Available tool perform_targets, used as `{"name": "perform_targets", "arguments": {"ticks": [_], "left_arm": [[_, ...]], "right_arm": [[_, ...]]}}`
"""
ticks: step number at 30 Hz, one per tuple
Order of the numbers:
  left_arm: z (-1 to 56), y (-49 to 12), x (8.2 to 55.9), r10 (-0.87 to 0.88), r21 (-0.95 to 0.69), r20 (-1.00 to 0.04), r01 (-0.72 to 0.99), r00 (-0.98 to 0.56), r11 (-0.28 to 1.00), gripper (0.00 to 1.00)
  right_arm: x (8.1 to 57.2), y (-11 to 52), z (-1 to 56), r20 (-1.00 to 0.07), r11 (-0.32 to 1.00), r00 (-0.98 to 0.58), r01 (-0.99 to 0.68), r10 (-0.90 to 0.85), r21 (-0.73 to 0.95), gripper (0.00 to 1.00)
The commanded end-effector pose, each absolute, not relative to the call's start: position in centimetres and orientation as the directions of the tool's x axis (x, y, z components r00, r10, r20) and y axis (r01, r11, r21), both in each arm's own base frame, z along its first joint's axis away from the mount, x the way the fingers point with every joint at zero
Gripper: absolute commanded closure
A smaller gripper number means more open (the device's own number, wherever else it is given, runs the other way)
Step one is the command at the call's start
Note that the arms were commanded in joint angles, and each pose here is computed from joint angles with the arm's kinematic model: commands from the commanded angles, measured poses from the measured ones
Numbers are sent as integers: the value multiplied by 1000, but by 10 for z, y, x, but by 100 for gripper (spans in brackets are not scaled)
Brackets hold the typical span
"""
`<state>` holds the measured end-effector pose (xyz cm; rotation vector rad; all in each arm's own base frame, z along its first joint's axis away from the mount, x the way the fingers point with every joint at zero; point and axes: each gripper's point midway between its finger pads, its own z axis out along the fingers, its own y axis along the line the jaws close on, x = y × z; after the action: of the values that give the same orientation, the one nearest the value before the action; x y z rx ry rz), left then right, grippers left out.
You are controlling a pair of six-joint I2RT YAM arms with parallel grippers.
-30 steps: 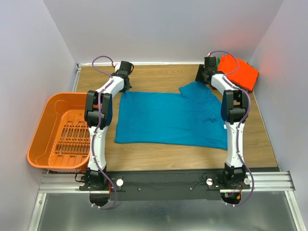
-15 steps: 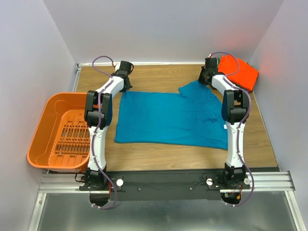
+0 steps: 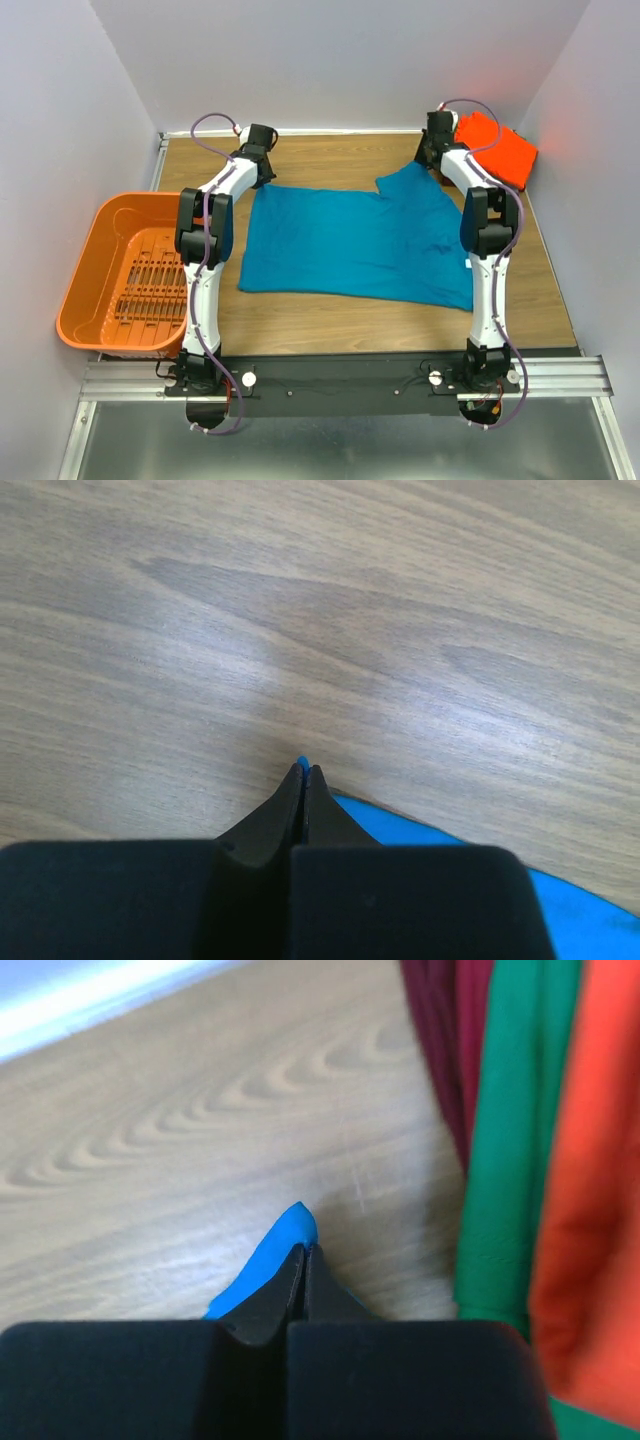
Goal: Fold and stack the t-shirts
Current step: Fold the tshirt
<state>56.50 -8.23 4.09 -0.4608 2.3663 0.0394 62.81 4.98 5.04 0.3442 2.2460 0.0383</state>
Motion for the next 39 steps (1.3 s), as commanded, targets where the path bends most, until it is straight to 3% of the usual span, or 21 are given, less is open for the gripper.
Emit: {"name": "perform_targets", "arguments": {"ticks": [1, 10, 19, 39], "left_arm": [[86, -79, 583, -336, -136, -738, -359, -585, 924, 100], [107, -80, 603, -332, -153, -774, -351, -539, 924, 100], [113, -65, 594, -330, -124, -782, -385, -529, 914, 100], [117, -76, 537, -416, -260, -725, -342, -548, 903, 100]], "right_arm": [[644, 33, 135, -842, 949, -466, 275, 271, 154, 99], [642, 27, 162, -859, 950, -433, 263, 272, 168, 99], [605, 31, 197, -857, 946, -420, 247, 299, 210, 99], [457, 17, 199, -807, 890, -409, 352, 426, 291, 99]]}}
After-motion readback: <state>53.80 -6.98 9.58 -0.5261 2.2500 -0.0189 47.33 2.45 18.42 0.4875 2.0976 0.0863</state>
